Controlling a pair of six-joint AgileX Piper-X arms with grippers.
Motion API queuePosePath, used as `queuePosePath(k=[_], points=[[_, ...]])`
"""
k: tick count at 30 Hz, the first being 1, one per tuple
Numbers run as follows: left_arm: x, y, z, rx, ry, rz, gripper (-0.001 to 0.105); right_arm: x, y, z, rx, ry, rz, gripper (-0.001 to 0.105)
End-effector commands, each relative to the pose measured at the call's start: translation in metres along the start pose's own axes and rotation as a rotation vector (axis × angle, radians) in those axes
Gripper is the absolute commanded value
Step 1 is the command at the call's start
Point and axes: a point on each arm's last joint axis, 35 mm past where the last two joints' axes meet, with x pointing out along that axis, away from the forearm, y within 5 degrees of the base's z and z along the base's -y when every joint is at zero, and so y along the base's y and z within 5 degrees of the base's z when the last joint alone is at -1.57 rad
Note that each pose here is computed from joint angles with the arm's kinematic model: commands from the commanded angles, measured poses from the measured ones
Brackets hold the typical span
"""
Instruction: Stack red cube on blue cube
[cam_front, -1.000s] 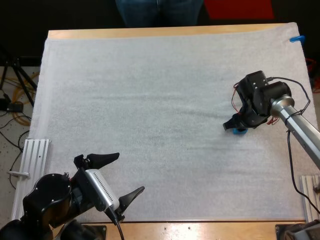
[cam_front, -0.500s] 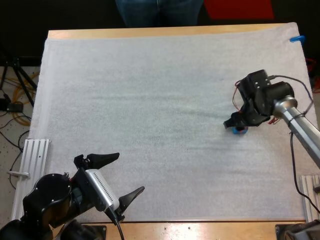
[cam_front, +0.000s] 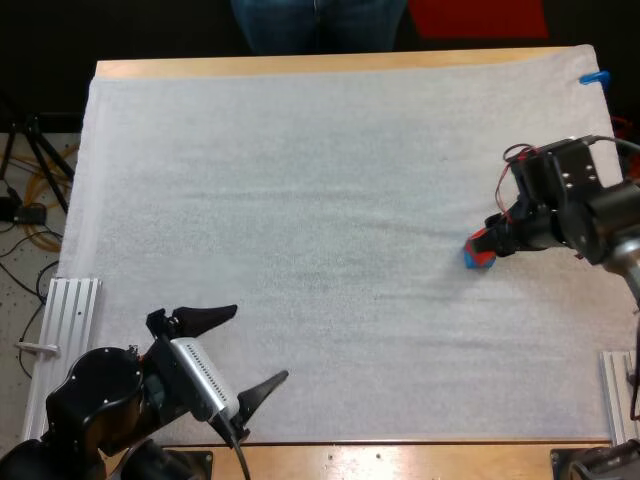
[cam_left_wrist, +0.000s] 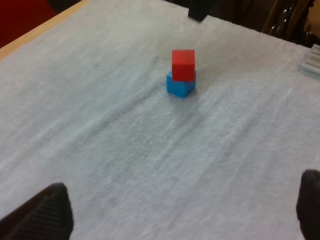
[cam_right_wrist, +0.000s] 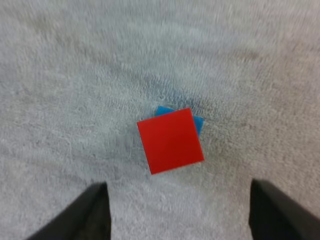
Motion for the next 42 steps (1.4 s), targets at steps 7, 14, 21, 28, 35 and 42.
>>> queuePosePath(k=[7, 14, 21, 28, 35, 42], points=[[-0.003, 0.009, 0.008, 0.01, -0.081, 0.276, 0.087, -0.018, -0.027, -0.004, 0.117, -0.094, -0.083, 0.057], [-0.007, 0.019, 0.016, -0.007, -0.155, 0.433, 0.087, -0.029, -0.063, -0.025, 0.248, -0.108, -0.122, 0.057], [-0.018, 0.038, 0.014, -0.107, -0.178, 0.607, 0.087, -0.069, -0.08, -0.051, 0.336, -0.186, -0.231, 0.057], [-0.032, 0.044, 0.018, -0.213, -0.241, 0.698, 0.087, -0.12, -0.068, -0.072, 0.359, -0.311, -0.335, 0.057], [-0.037, 0.038, 0.022, -0.204, -0.252, 0.676, 0.087, -0.164, -0.034, -0.099, 0.32, -0.447, -0.396, 0.057], [-0.046, 0.026, 0.016, -0.187, -0.284, 0.678, 0.087, -0.178, 0.009, -0.146, 0.322, -0.556, -0.449, 0.057]])
